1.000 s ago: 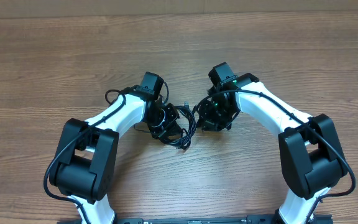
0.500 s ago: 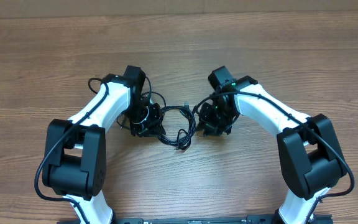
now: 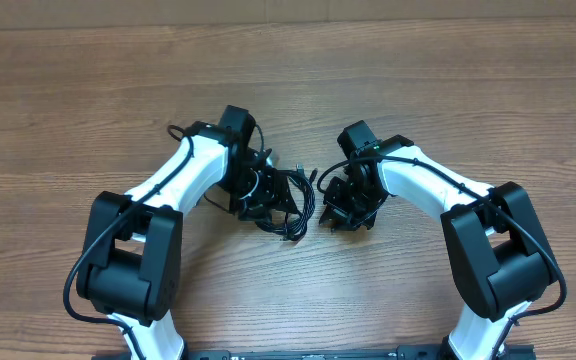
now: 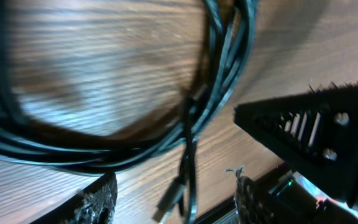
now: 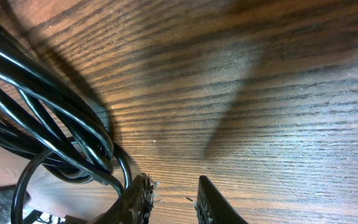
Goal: Untangle cables
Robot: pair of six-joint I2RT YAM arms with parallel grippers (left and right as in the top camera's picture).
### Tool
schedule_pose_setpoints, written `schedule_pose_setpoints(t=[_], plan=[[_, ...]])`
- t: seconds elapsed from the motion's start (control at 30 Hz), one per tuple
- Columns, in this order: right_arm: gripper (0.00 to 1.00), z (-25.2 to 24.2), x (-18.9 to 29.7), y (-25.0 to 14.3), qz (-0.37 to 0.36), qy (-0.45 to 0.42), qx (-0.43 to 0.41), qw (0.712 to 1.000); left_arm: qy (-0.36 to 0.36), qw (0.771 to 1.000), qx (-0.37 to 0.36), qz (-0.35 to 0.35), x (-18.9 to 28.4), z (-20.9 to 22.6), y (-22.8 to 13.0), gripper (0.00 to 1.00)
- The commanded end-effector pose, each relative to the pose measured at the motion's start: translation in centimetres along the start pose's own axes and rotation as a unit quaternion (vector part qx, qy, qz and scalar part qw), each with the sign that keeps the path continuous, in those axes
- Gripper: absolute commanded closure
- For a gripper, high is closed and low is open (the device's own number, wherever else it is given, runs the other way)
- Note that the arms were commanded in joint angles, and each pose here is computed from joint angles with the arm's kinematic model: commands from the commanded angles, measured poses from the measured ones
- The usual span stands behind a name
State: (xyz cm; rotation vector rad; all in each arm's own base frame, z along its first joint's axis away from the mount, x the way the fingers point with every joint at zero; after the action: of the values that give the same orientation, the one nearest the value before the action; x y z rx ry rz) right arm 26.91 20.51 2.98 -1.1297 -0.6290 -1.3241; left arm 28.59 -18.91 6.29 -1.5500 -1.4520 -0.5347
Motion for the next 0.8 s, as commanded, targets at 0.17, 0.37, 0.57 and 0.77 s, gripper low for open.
schedule_pose_setpoints(t=[0.17,0.37,0.57,0.77], plan=[[0.77,-0.2,0.0,-0.5,-0.002,0.001,-0.037,0.999,0.003,0.999,-0.034,0.000,-0.3,-0.8,-0.2,0.73],[0.68,-0.1,-0.1,-0.8,0.005,0.007,-0.067,0.998,0.001,0.999,-0.039,-0.007,-0.3,-0.9,0.1,0.87],[0.62,1.6,0.1,-1.7,0.041,0.059,-0.063,0.995,0.010,0.999,-0.046,-0.021,-0.3,-0.7,0.7,0.96],[0.63,2.2,0.2,-1.8,0.054,0.074,-0.111,0.990,0.004,0.998,-0.052,-0.030,-0.3,-1.0,1.1,0.96]])
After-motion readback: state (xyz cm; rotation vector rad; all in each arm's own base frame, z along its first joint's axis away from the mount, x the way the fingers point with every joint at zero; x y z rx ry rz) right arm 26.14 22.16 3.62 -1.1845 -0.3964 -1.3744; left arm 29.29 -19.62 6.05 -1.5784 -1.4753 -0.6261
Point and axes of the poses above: each gripper's point midway between its finger pads, its own x axis back along the fingers, its own z axis along the line the jaws close on, y = z × x, the point moved 2 cm from there along x, back along the fingers, and after that the axes turned 11 degrees about x, right-handed, at the moved point
